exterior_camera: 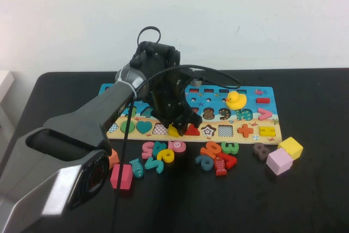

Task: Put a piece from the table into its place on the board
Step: Place the "Pentagon" into the hole of the Pentagon

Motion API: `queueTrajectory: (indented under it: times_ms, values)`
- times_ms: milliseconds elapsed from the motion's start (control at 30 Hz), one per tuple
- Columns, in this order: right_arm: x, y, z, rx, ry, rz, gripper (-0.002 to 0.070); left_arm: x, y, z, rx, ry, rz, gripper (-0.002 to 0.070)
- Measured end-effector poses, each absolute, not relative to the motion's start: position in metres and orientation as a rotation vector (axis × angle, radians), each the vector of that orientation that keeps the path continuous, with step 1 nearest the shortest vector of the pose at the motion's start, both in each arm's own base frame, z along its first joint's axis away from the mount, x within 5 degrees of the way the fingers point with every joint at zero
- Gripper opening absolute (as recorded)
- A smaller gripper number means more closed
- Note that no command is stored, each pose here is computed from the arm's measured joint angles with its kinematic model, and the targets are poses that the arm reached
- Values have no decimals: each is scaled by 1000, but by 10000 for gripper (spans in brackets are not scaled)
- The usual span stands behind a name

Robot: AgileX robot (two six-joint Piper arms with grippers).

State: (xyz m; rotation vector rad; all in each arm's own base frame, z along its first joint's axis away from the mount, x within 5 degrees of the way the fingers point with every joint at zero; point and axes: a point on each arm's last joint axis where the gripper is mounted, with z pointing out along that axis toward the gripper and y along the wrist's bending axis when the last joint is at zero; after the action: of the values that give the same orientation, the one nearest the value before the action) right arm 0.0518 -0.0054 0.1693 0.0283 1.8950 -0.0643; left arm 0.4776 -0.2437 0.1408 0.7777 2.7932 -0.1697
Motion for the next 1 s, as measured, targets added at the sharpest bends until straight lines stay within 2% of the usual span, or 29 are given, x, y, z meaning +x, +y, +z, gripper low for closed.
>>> queueTrajectory:
  times_ms: [700,1000]
  values:
    - [52,-5,169,28,1895,-64,19,481,-245,141,719,2775,-184,310]
    - [52,-5,169,28,1895,-64,19,479,-245,140,718,2799,-189,370]
